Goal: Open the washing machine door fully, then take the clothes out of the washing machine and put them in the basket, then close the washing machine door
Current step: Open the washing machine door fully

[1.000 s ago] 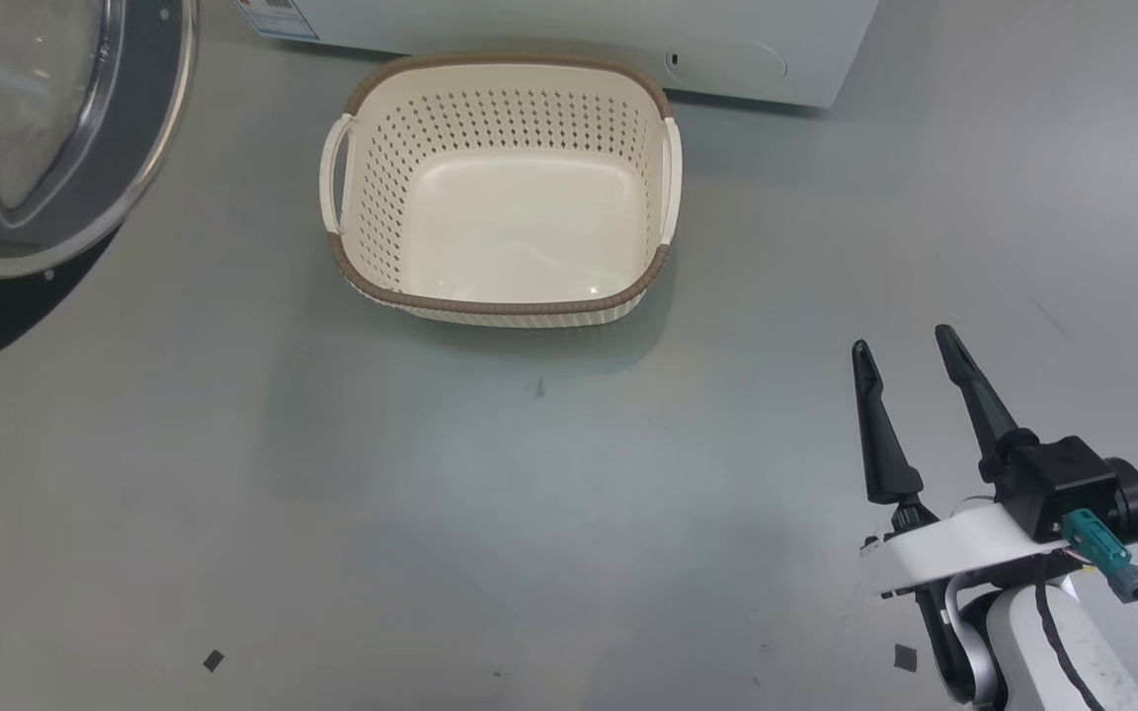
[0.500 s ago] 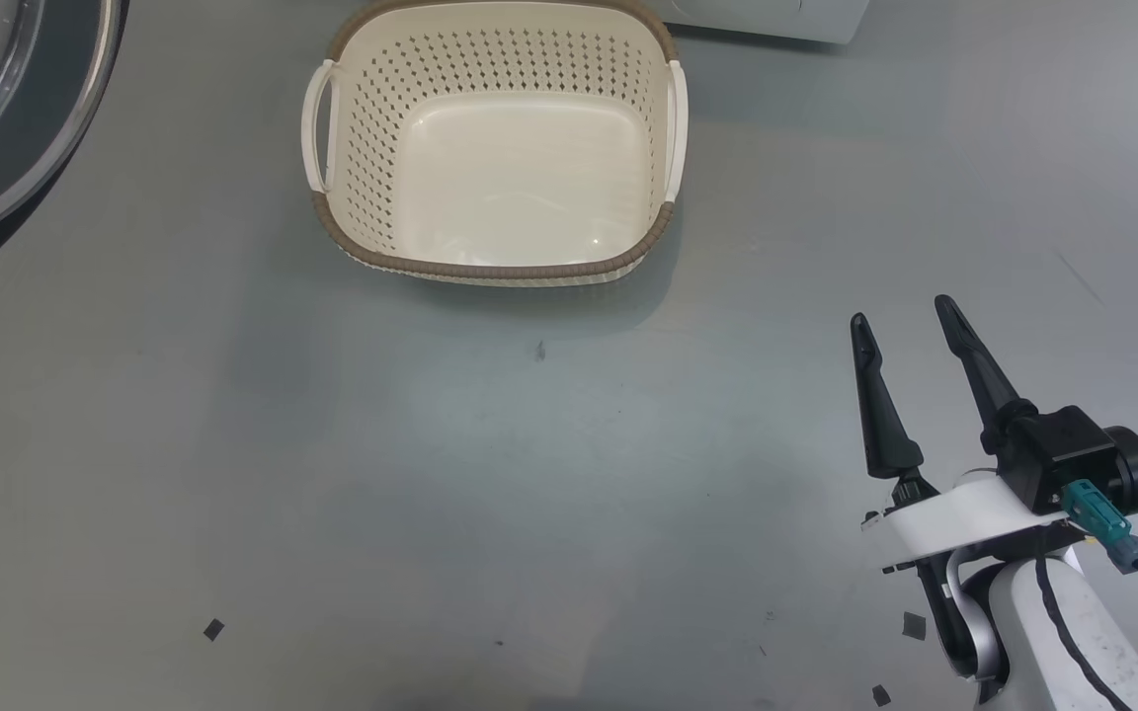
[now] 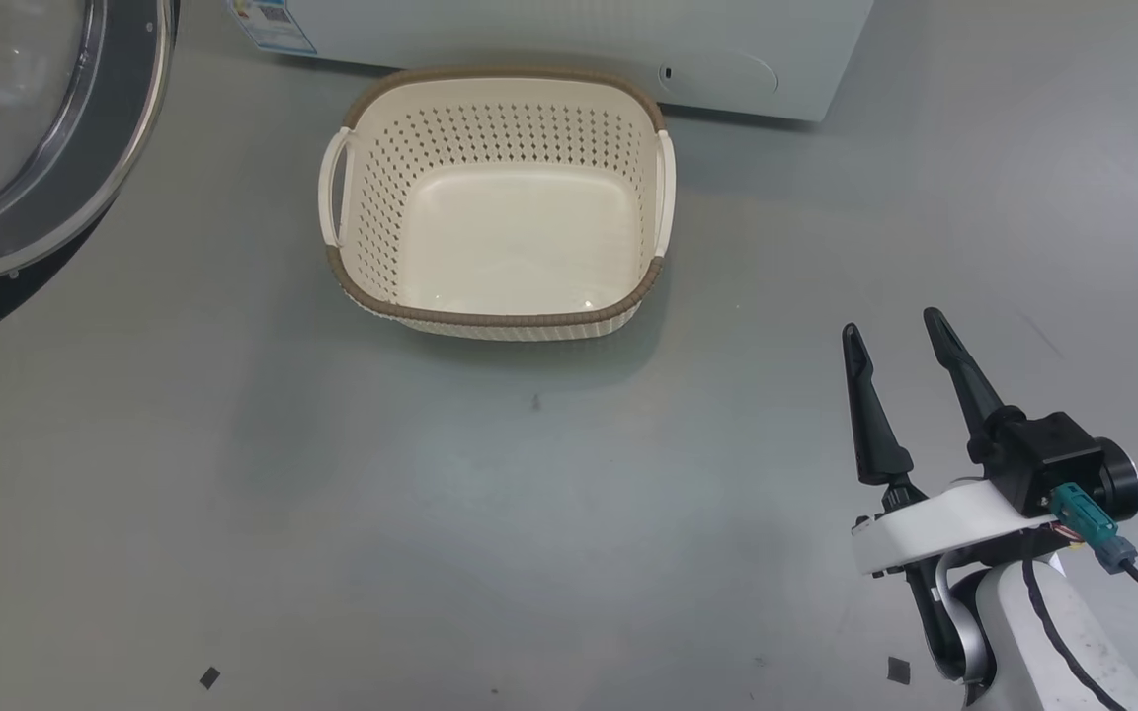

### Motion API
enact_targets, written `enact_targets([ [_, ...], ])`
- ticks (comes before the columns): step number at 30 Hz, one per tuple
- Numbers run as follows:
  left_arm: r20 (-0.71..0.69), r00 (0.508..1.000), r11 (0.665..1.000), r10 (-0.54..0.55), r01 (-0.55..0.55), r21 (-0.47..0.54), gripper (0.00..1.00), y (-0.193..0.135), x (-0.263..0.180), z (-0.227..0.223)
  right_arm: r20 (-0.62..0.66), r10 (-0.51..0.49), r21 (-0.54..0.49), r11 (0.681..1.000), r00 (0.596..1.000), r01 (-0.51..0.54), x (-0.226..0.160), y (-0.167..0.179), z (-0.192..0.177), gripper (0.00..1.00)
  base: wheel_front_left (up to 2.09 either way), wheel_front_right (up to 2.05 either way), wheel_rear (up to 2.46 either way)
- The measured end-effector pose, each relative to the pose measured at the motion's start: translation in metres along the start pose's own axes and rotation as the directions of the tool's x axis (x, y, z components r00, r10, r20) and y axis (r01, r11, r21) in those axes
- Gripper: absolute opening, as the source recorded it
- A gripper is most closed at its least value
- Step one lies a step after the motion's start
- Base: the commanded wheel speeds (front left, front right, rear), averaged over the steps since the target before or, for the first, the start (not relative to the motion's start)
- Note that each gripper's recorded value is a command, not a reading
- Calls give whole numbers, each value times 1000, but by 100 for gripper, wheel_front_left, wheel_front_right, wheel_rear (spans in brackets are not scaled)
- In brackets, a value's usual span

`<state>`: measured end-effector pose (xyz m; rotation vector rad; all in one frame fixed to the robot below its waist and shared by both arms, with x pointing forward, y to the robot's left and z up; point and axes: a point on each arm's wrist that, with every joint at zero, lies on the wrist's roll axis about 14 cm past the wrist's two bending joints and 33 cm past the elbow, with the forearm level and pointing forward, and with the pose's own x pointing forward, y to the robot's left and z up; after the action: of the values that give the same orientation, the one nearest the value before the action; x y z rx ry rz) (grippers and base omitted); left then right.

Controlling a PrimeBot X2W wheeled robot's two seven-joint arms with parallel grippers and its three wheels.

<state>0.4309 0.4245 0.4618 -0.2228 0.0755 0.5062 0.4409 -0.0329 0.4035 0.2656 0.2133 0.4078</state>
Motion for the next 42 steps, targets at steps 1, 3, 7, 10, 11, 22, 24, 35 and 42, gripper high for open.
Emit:
enact_targets([
  [1,-1,1000,1000,-9,9,4,0,-2,-2,0,8,0,-1,1000,1000,0,-1,0,3,100,0,0,0],
  [3,-5,1000,1000,-24,24,12,0,-5,-7,0,26,0,-3,1000,1000,0,-4,1,10,100,0,0,0],
  [7,-36,997,995,-73,76,61,0,-15,-20,-7,60,-23,8,1000,998,23,-11,-1,23,100,0,0,0],
  [10,-47,992,990,-121,124,70,0,-28,-29,-11,72,-50,18,999,996,49,-22,-5,28,100,0,0,0],
  [11,-47,989,987,-138,141,71,0,-33,-33,-12,75,-58,17,998,995,57,-26,-6,30,100,0,0,0],
  [22,-84,941,943,-328,332,34,0,-98,-77,-35,165,-126,23,992,978,124,-65,-16,62,100,0,0,0],
  [24,-86,934,936,-348,351,29,0,-106,-81,-36,171,-135,26,991,976,133,-69,-18,64,100,0,0,0],
  [35,-91,869,874,-486,485,-27,0,-158,-115,-49,250,-236,65,972,939,227,-112,-38,86,100,0,0,0],
  [42,-81,825,829,-559,555,-66,0,-189,-134,-52,292,-282,77,959,914,272,-133,-48,97,100,0,0,0],
])
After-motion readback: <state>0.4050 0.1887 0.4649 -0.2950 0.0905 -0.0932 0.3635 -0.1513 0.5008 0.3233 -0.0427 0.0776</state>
